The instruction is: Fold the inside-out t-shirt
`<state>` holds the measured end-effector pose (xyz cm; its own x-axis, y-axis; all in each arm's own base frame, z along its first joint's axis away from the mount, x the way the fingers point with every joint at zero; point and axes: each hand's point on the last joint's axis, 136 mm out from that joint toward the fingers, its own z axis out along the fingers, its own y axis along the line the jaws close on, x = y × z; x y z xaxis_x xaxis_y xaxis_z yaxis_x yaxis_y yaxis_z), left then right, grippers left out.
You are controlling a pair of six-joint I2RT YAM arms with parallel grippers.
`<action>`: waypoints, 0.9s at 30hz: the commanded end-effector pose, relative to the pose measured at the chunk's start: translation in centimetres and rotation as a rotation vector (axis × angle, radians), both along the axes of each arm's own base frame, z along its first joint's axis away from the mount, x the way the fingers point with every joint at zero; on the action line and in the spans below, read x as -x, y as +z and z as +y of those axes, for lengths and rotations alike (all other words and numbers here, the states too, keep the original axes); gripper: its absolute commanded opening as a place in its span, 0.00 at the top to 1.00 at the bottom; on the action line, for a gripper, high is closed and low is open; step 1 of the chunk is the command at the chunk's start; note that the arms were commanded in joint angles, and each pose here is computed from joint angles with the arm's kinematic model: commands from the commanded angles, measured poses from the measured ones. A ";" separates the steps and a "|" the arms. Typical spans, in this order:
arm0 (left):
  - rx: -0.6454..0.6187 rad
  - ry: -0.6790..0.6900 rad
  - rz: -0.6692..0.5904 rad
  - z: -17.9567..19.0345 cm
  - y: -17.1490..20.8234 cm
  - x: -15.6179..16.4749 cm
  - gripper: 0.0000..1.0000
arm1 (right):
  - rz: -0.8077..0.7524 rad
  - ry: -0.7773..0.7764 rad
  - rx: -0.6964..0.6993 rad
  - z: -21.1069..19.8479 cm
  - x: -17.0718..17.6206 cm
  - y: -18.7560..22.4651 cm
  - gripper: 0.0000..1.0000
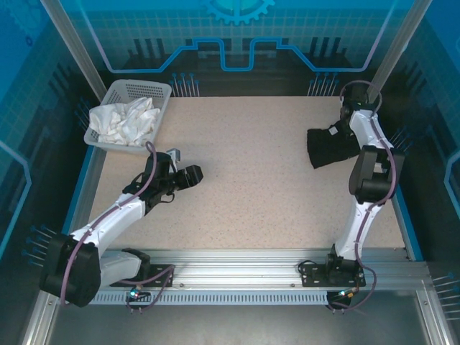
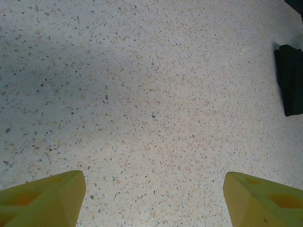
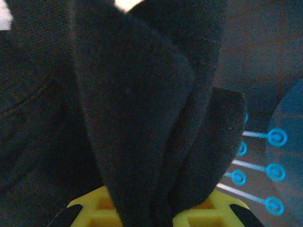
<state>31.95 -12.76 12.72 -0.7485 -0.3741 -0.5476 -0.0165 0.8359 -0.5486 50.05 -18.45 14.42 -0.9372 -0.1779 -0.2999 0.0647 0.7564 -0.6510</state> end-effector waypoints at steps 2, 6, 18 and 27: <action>-0.005 0.021 0.005 0.4 0.2 -0.2 0.22 | -0.045 -0.109 0.117 -4.2 -2.1 1.1 0.57; -0.030 0.023 -0.006 0.7 0.9 -0.2 0.22 | -0.080 -0.139 0.113 -3.3 -2.8 2.7 0.36; -0.183 0.143 -0.191 4.5 6.1 -1.7 0.09 | -0.409 0.133 -0.221 13.8 5.2 10.7 0.14; -0.404 0.420 -0.426 11.7 7.0 -0.3 0.01 | -0.654 0.252 -0.412 20.2 14.3 5.9 0.00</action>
